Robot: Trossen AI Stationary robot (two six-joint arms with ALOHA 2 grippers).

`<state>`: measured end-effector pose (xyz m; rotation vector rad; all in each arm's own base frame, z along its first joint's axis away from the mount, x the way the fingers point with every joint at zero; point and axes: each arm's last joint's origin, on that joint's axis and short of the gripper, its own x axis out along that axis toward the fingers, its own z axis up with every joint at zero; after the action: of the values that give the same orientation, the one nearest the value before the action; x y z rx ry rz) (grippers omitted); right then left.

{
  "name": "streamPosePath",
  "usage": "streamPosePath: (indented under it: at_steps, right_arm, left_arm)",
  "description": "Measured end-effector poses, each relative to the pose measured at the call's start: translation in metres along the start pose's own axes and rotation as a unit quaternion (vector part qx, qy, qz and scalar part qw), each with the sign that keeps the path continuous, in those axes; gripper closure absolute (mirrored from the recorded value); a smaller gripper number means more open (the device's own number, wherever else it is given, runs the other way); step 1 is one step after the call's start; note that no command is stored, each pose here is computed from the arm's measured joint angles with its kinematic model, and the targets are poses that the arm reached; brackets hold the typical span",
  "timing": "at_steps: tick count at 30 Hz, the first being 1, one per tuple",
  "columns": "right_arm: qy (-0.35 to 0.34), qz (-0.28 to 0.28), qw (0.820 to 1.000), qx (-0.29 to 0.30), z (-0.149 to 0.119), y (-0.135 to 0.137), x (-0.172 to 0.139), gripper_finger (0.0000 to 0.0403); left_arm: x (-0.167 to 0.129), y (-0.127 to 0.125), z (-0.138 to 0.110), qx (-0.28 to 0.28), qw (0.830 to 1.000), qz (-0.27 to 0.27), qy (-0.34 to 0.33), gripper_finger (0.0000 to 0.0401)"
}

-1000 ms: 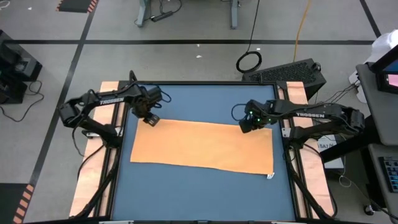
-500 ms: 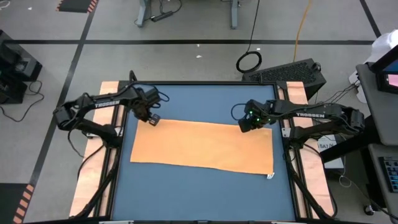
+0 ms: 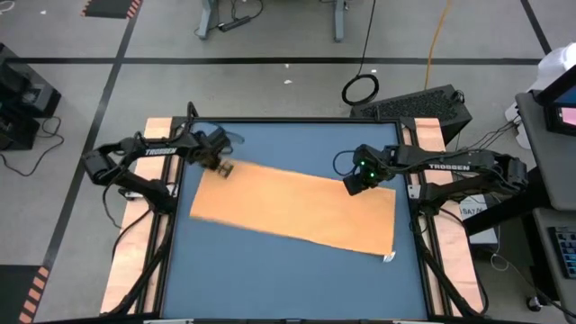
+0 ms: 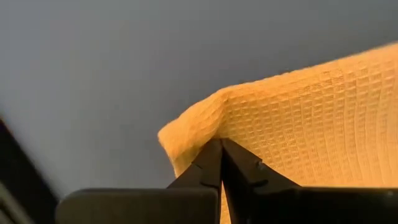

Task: Roll towel into tight, uniform cylinder
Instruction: Fold the orange microfiber cloth

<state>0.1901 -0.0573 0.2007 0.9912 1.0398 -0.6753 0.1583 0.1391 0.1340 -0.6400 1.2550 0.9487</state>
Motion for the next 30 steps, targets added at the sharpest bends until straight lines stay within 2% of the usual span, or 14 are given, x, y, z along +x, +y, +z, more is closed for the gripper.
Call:
streamPosePath:
  at_steps: [5,11,16,18,21,26,30]
  right_arm:
    - [0.007,0.005,1.000,0.002,-0.007,0.006,0.001,0.0403]
    - [-0.008,0.042,0.999,0.017,-0.011,0.019,0.001,0.0403]
    - [-0.021,0.063,0.994,0.083,-0.012,0.027,0.000,0.0403]
    - [-0.020,0.075,0.993,0.089,-0.009,0.031,-0.005,0.0403]
    - [-0.026,0.083,0.994,0.062,0.000,0.037,-0.020,0.0403]
    - [-0.004,0.030,0.999,0.020,0.019,0.026,-0.041,0.0403]
    - [0.035,0.018,0.999,-0.018,0.028,0.010,-0.037,0.0391]
  left_arm:
    - [-0.008,0.003,0.028,0.019,0.997,-0.022,-0.066,0.0393]
    - [-0.047,-0.002,0.058,0.045,0.994,-0.060,-0.085,0.0393]
    - [-0.078,-0.016,0.069,0.070,0.990,-0.093,-0.082,0.0393]
    - [-0.087,-0.025,0.067,0.078,0.988,-0.116,-0.071,0.0393]
    - [-0.092,-0.038,0.056,0.073,0.986,-0.149,-0.023,0.0393]
    - [-0.097,-0.065,0.033,0.055,0.979,-0.190,0.048,0.0393]
    - [-0.103,-0.086,0.017,0.065,0.975,-0.201,0.065,0.0393]
